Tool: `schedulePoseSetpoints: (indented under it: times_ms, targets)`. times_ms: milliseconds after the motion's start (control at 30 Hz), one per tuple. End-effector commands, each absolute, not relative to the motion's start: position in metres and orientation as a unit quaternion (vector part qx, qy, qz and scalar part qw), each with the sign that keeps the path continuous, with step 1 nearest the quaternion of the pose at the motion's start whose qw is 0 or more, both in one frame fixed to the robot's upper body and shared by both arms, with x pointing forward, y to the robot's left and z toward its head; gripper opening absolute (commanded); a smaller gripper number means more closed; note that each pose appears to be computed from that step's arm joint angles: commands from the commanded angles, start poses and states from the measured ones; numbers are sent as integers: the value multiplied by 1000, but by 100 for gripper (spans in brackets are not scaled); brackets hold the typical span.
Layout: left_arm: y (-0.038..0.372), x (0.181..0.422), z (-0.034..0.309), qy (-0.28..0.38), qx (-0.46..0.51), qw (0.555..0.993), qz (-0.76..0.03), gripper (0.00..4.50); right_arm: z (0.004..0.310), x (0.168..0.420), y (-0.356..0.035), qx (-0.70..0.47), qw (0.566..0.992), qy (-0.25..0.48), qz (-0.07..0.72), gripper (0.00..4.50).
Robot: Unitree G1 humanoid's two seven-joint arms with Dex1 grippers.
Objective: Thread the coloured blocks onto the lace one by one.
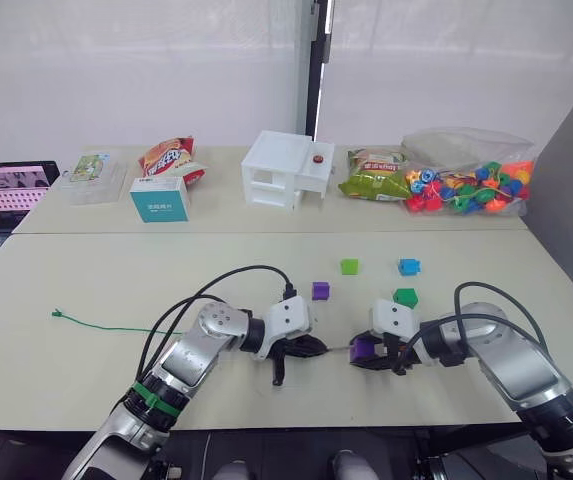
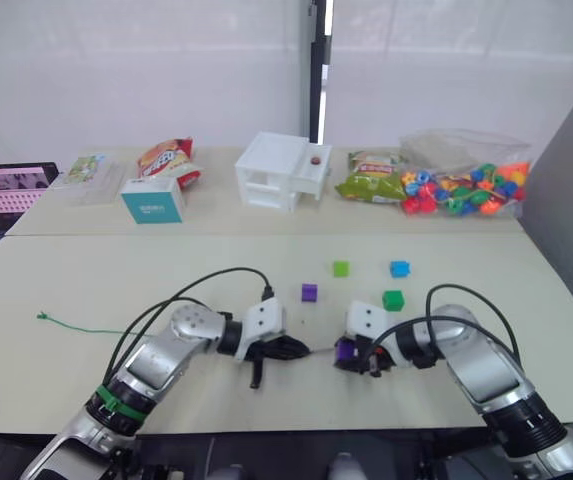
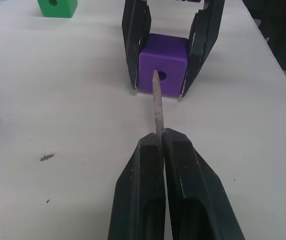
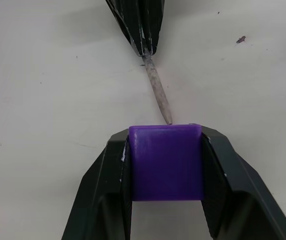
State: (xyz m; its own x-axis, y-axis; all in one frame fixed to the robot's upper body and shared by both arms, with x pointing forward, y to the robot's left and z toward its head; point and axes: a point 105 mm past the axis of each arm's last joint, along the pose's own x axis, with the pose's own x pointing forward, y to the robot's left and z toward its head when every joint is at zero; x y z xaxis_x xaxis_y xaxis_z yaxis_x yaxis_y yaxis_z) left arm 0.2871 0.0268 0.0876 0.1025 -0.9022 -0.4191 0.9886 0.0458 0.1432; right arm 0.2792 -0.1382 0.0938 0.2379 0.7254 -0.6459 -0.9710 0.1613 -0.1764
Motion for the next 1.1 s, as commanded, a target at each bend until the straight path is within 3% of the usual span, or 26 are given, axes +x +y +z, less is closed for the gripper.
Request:
schedulePoseSetpoints:
  times_ms: [33,800,1100]
  targets:
    - [25,283,95,90,209,707,-670,0,89,278,-140,-293,729,223,577,119]
    - [11,284,95,76,220,694,-682,0,90,274,-137,-292,726,221,582,119]
    - [27,284,91,103,227,699,-671,0,89,277,-139,-292,728,223,578,119]
